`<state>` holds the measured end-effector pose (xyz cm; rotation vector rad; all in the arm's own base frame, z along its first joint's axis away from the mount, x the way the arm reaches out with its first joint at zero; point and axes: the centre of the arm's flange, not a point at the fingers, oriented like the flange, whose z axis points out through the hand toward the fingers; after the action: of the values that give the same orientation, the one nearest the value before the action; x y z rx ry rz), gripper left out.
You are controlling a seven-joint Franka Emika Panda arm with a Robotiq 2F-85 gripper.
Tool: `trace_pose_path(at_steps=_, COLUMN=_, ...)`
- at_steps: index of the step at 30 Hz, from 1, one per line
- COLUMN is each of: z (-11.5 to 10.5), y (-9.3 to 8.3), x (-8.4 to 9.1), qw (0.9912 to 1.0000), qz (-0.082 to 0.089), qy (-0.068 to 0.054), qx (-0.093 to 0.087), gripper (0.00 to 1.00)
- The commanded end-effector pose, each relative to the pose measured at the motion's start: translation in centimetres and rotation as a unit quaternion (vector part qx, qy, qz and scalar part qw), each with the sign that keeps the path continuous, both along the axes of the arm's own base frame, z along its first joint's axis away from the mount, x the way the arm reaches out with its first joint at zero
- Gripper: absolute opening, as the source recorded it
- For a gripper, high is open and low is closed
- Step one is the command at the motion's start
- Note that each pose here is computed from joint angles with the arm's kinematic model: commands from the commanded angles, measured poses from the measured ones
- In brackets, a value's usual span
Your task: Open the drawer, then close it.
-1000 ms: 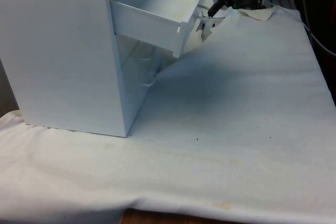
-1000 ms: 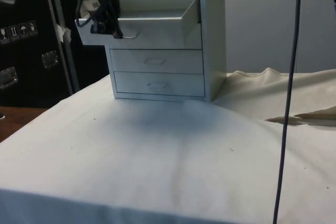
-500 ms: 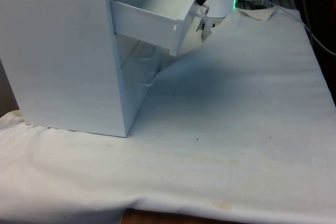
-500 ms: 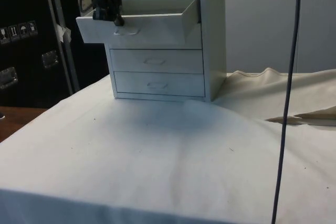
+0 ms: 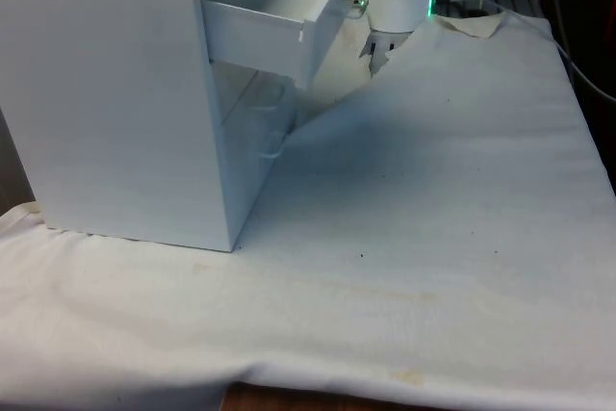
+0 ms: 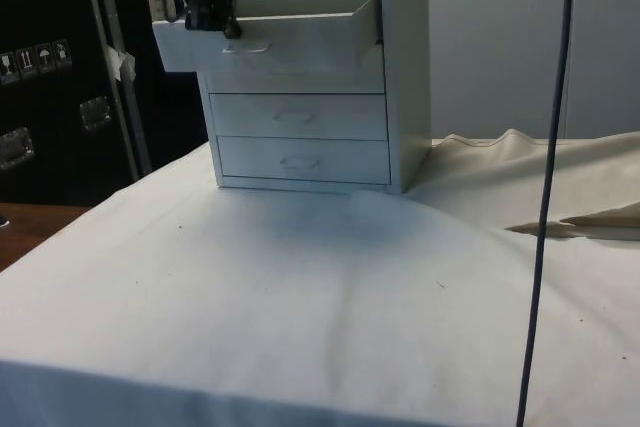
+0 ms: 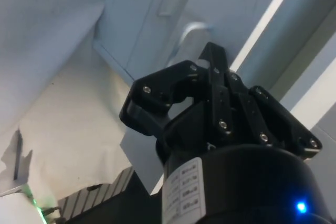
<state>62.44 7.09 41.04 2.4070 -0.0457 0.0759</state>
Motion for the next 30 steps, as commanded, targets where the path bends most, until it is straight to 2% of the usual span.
trace_pose_path(at_steps=1, z=0.3, y=-0.3, x=0.0, qw=0.99996, qz=0.006, qy=-0.001, qx=-0.007, gripper=0.0)
trace_pose_path(at_steps=4, z=0.2, y=-0.2, x=-0.1, qw=0.99994, qz=0.004, qy=0.002, qx=-0.011, gripper=0.0)
trace_pose_path(at_steps=5, z=0.3, y=-0.5, x=-0.1, qw=0.99981, qz=0.009, qy=0.002, qx=-0.017, gripper=0.0)
trace_pose_path(at_steps=12, z=0.7, y=-0.8, x=-0.3, qw=0.99905, qz=0.015, qy=0.006, qx=-0.04, gripper=0.0)
trace_pose_path(at_steps=14, z=0.6, y=-0.6, x=-0.2, qw=0.9993, qz=0.01, qy=0.006, qx=-0.036, gripper=0.0)
trace_pose_path(at_steps=15, z=0.8, y=-0.9, x=-0.3, qw=0.99876, qz=0.017, qy=0.007, qx=-0.046, gripper=0.0)
trace_pose_path(at_steps=21, z=0.7, y=-1.8, x=-0.3, qw=0.99788, qz=0.021, qy=0.014, qx=-0.06, gripper=0.0)
trace_pose_path(at_steps=23, z=0.5, y=-1.6, x=-0.3, qw=0.99802, qz=0.015, qy=0.015, qx=-0.059, gripper=0.0)
trace_pose_path(at_steps=24, z=0.7, y=-2.2, x=-0.4, qw=0.99771, qz=0.021, qy=0.015, qx=-0.062, gripper=0.0)
trace_pose_path(at_steps=30, z=0.7, y=-3.4, x=-0.3, qw=0.99745, qz=0.021, qy=0.019, qx=-0.065, gripper=0.0)
